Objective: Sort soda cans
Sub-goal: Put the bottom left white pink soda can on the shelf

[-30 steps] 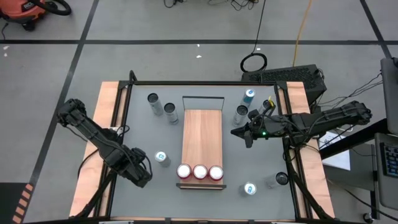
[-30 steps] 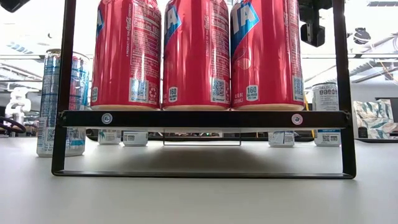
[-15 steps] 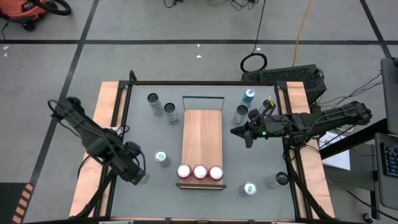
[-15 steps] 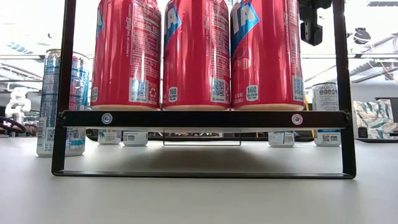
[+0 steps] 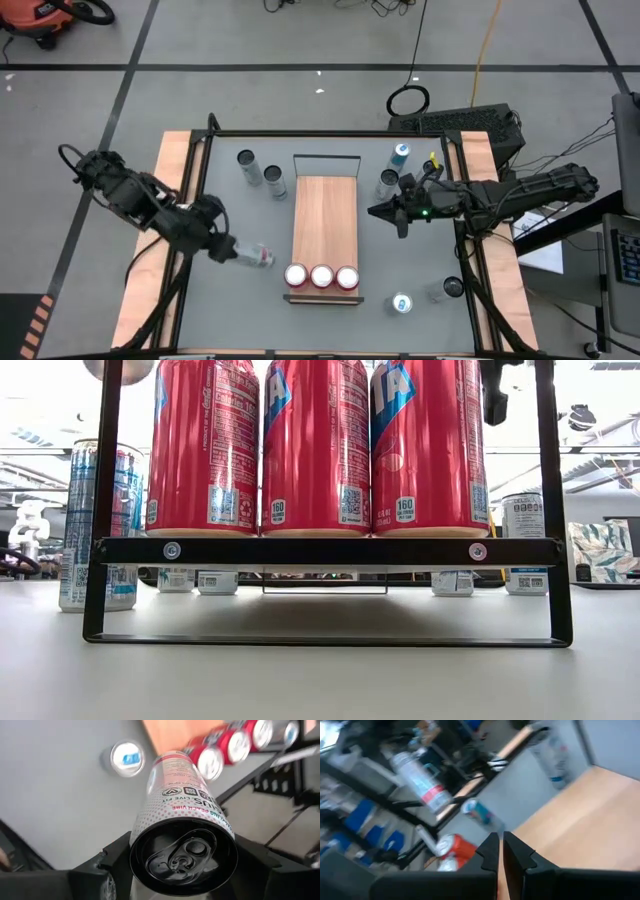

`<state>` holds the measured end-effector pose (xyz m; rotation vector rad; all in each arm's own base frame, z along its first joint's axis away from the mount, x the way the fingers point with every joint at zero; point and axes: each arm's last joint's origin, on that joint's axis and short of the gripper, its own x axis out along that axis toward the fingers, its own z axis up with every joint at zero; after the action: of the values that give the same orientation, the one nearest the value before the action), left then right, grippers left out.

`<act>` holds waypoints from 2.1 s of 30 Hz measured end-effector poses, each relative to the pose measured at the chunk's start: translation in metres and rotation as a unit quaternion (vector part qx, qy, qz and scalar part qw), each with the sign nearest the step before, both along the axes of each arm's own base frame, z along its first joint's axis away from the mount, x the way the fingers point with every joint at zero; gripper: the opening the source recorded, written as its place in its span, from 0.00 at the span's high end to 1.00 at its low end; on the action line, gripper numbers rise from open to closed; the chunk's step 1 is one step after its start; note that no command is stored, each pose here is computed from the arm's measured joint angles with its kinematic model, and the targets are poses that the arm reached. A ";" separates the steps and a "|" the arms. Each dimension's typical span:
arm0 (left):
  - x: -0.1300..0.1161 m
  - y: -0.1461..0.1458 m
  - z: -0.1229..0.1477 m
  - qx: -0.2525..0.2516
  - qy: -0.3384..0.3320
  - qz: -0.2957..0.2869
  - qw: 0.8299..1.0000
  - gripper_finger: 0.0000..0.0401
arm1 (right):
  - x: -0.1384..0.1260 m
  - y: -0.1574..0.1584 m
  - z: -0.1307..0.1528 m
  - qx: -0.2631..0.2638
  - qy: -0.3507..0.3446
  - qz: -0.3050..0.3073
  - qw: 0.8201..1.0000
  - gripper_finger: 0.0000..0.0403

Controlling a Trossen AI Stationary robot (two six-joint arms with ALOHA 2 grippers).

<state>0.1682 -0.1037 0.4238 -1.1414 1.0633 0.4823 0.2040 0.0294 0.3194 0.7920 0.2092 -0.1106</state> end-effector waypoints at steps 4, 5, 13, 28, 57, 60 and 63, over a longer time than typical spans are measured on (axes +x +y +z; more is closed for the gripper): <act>0.014 0.008 0.008 -0.012 -0.060 0.023 0.998 0.40 | 0.001 0.002 0.009 -0.027 -0.025 0.038 0.999 1.00; 0.018 0.010 0.010 -0.010 -0.080 0.027 0.996 0.40 | 0.000 0.002 0.013 -0.037 -0.031 0.047 0.998 1.00; 0.046 0.017 0.024 0.080 -0.221 -0.033 0.971 0.40 | -0.005 0.003 0.049 -0.126 -0.068 0.094 0.985 1.00; 0.086 0.032 0.026 0.251 -0.303 -0.156 0.906 0.40 | -0.009 0.002 0.076 -0.194 -0.061 0.105 0.973 0.83; 0.113 0.085 0.020 0.168 -0.284 0.046 0.943 0.35 | 0.052 0.001 0.122 -0.366 0.017 0.010 0.930 0.18; 0.113 0.090 0.019 0.142 -0.281 0.075 0.946 0.35 | 0.067 -0.002 0.127 -0.399 0.073 0.029 0.914 0.18; 0.114 0.094 0.019 0.125 -0.280 0.092 0.948 0.35 | 0.081 -0.005 0.129 -0.410 0.115 0.042 0.904 0.18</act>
<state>0.2817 -0.0094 0.4431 -1.0645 0.3922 0.3894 0.2848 0.0247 0.4486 -0.0762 0.3851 -0.1936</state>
